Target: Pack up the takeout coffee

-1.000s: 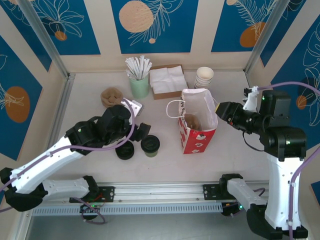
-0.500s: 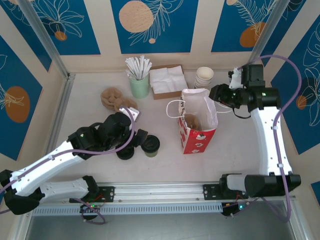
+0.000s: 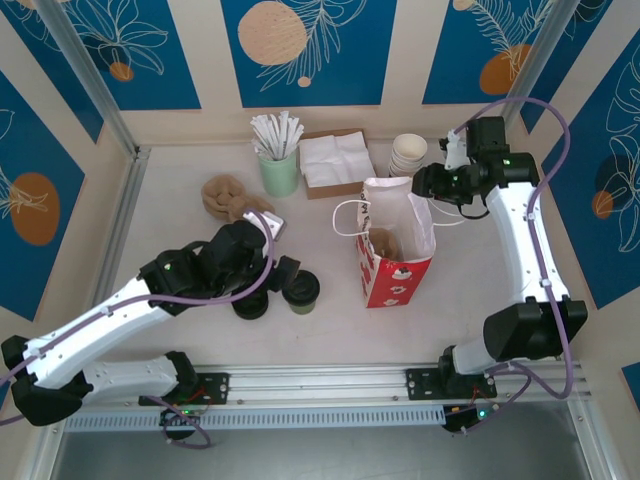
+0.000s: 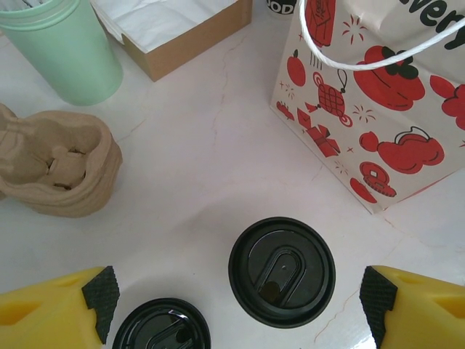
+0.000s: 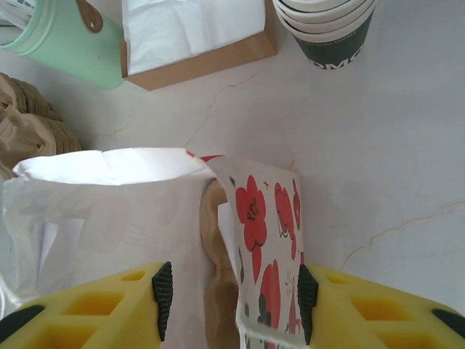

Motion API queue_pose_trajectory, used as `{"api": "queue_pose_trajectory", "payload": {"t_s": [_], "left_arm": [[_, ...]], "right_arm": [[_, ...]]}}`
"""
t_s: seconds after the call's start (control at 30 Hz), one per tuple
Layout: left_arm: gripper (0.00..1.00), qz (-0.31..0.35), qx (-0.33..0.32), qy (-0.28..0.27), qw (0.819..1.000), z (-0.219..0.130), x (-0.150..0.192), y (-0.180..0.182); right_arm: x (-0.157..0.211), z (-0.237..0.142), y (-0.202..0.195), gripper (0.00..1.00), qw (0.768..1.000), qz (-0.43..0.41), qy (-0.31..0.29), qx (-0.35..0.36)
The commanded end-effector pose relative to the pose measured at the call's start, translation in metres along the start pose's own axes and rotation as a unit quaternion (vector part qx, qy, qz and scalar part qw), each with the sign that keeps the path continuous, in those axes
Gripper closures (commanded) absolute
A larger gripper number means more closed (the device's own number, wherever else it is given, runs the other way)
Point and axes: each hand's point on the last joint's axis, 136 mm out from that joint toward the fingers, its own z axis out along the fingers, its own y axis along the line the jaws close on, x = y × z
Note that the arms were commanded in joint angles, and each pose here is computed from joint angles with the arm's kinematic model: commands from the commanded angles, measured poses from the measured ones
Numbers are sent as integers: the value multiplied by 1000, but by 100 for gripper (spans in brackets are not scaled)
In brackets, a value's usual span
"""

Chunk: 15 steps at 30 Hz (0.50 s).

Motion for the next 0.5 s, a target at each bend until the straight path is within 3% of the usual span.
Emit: {"api": "queue_pose_trajectory", "payload": {"t_s": [0.0,0.13,0.3,0.47], "left_arm": [[12,3,-2,-16,1000,-4,-16,0],[11,23,-14,-18,999,1,-23,0],[9,27,-65,-52,996,7,-41,15],[3,5,-93,-135,986,14,-62,33]], "right_arm": [[3,15,6,51,999,-10,29,-13],[10,28,9,56,999,-15,50,-1],[11,25,19,83,999,-4,43,-24],[14,11,35,100,998,17,-6,-65]]}}
